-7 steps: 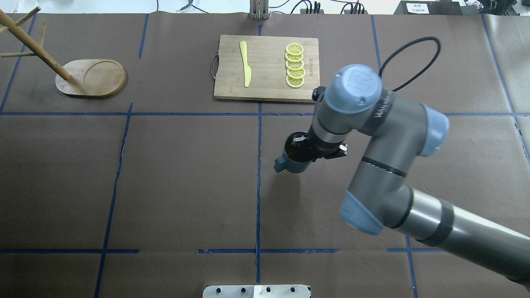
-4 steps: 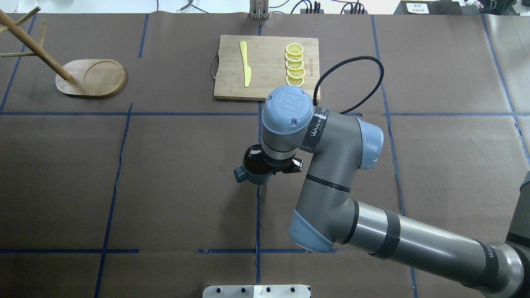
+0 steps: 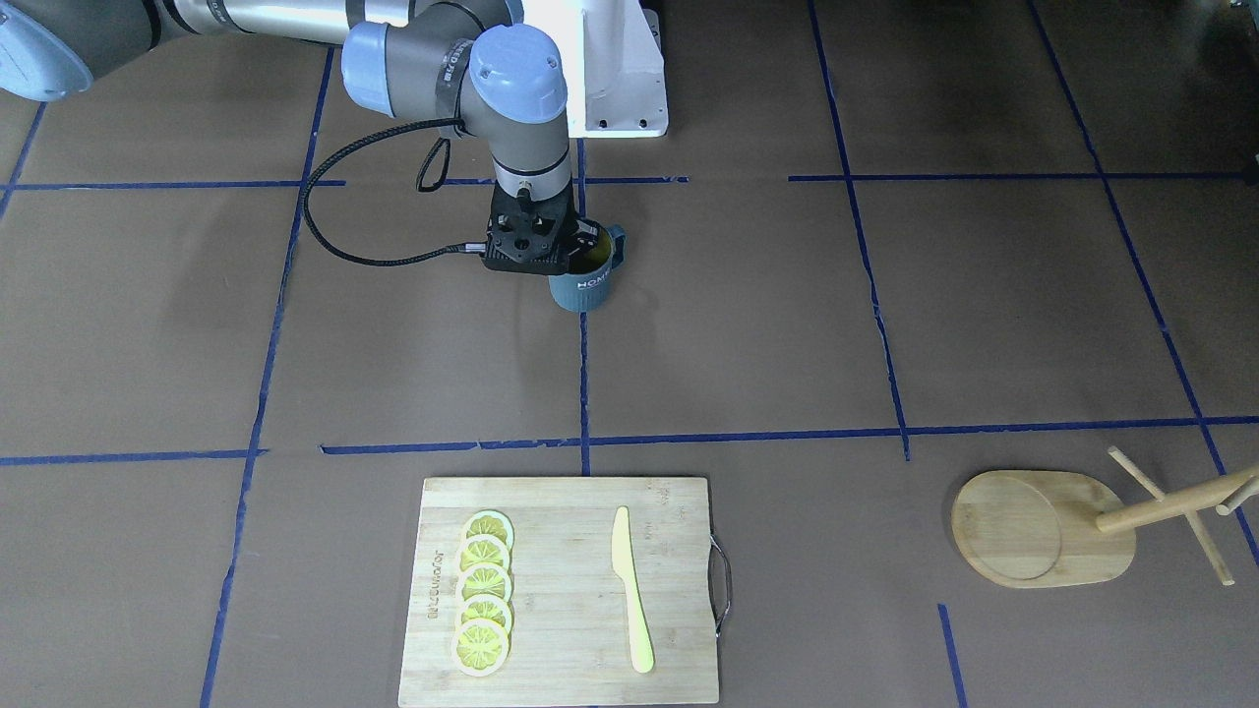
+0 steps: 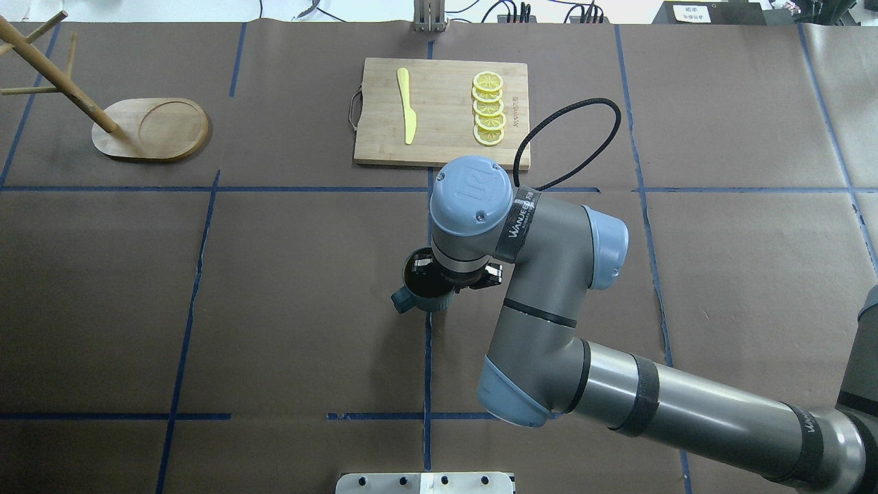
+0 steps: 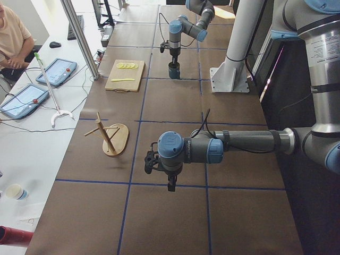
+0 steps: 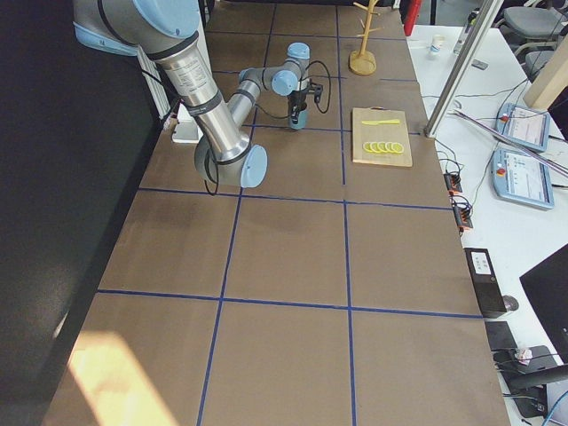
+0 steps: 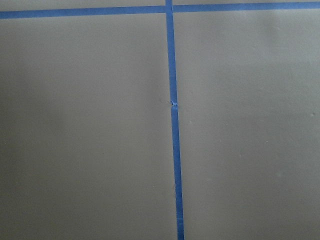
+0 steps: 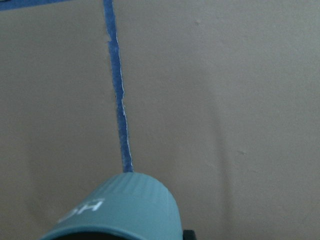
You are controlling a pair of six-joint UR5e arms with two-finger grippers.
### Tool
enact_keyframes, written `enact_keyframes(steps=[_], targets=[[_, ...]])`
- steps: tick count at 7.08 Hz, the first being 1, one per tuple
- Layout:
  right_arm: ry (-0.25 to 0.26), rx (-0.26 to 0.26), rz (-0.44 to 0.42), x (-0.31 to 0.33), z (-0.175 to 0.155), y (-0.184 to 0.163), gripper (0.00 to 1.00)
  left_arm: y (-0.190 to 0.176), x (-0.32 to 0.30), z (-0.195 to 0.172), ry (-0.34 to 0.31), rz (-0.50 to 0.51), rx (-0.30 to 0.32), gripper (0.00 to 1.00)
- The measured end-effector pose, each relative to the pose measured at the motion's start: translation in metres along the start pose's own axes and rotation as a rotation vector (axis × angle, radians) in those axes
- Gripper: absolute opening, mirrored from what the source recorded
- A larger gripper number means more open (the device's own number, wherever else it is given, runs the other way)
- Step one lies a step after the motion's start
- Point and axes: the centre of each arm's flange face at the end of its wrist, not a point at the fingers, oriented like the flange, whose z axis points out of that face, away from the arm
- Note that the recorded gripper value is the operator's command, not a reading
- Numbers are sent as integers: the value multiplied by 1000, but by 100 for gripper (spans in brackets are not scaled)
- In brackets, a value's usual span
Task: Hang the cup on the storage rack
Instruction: 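Lower the mug upright onto the table center and open the right gripper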
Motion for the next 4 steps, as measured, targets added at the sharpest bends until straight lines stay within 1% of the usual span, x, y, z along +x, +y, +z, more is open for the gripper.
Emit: enact_keyframes(steps=[1, 2, 4], targets=[[-1, 10, -10, -1, 2, 3, 100, 0, 0, 0, 0, 1, 1, 100], [-15, 31, -17, -2, 3, 4, 100, -1, 1, 0, 0, 1, 1, 100], [-48, 49, -28, -2, 2, 5, 100, -1, 1, -1, 0, 3, 3, 100]])
